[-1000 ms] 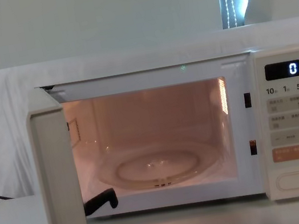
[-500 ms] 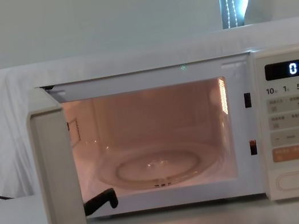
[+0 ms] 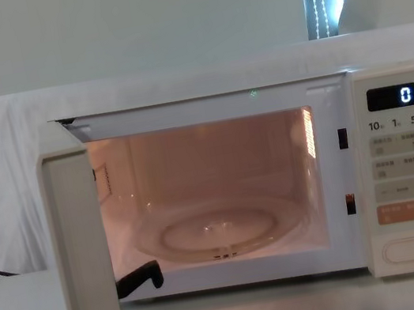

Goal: Press the button to open the microwave door with one hand; close the microwave door with the other hand.

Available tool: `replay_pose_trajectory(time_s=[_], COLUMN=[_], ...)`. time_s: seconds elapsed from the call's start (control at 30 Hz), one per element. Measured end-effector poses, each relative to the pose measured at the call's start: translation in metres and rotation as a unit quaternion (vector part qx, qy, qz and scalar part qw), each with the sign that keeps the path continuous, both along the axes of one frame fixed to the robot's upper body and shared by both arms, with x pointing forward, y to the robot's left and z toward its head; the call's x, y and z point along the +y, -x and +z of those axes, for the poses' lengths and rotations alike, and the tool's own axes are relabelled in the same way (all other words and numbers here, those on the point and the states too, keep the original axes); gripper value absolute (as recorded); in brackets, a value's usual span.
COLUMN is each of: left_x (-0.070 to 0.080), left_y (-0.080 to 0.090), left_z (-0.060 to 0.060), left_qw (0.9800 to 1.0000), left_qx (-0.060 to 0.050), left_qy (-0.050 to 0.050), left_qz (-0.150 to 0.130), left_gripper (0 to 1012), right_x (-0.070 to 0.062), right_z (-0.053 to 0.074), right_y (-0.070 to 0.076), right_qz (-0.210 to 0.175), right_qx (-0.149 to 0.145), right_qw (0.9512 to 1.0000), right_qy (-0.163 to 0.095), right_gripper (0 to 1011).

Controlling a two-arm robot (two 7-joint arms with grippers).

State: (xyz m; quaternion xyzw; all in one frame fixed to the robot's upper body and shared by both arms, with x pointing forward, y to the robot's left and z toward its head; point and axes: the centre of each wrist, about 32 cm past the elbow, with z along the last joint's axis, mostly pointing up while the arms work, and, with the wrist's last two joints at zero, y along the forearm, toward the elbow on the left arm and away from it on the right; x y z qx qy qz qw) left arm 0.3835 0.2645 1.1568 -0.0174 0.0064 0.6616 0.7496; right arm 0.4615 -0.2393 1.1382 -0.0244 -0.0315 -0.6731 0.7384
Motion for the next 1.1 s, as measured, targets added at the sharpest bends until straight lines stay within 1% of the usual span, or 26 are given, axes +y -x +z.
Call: replay_pose_trajectory(time_s=[0.47, 0.57, 0.6, 0.63, 0.7, 0.77, 0.8, 0.87, 0.9, 0.93, 1.0, 1.1], left_x=[0.0000, 0.0000, 0.0000, 0.0000, 0.0000, 0.0000, 0.0000, 0.0000, 0.0000, 0.0000, 0.0000, 0.0000], left_y=[0.0000, 0.0000, 0.0000, 0.0000, 0.0000, 0.0000, 0.0000, 0.0000, 0.0000, 0.0000, 0.0000, 0.0000], left_z=[0.0000, 0.0000, 0.0000, 0.0000, 0.0000, 0.0000, 0.0000, 0.0000, 0.0000, 0.0000, 0.0000, 0.0000], left_qw=[1.0000, 1.0000, 1.0000, 1.0000, 1.0000, 1.0000, 1.0000, 1.0000, 1.0000, 1.0000, 1.0000, 1.0000], left_qx=[0.000, 0.000, 0.000, 0.000, 0.000, 0.000, 0.000, 0.000, 0.000, 0.000, 0.000, 0.000], left_qy=[0.000, 0.000, 0.000, 0.000, 0.000, 0.000, 0.000, 0.000, 0.000, 0.000, 0.000, 0.000], left_qz=[0.000, 0.000, 0.000, 0.000, 0.000, 0.000, 0.000, 0.000, 0.000, 0.000, 0.000, 0.000], left_gripper=[1000, 953, 916, 907, 838, 803, 749, 712, 648, 648, 567, 472], right_x=[0.0000, 0.0000, 0.0000, 0.0000, 0.0000, 0.0000, 0.0000, 0.0000, 0.0000, 0.0000, 0.0000, 0.0000], right_z=[0.0000, 0.0000, 0.0000, 0.0000, 0.0000, 0.0000, 0.0000, 0.0000, 0.0000, 0.0000, 0.0000, 0.0000], right_y=[0.0000, 0.0000, 0.0000, 0.0000, 0.0000, 0.0000, 0.0000, 0.0000, 0.0000, 0.0000, 0.0000, 0.0000], right_qz=[0.000, 0.000, 0.000, 0.000, 0.000, 0.000, 0.000, 0.000, 0.000, 0.000, 0.000, 0.000], right_qx=[0.000, 0.000, 0.000, 0.000, 0.000, 0.000, 0.000, 0.000, 0.000, 0.000, 0.000, 0.000], right_qw=[1.0000, 1.0000, 1.0000, 1.0000, 1.0000, 1.0000, 1.0000, 1.0000, 1.0000, 1.0000, 1.0000, 1.0000], right_qy=[0.000, 0.000, 0.000, 0.000, 0.000, 0.000, 0.000, 0.000, 0.000, 0.000, 0.000, 0.000], right_gripper=[1002, 1002, 1002, 1002, 1002, 1002, 1002, 1002, 1002, 1002, 1002, 1002])
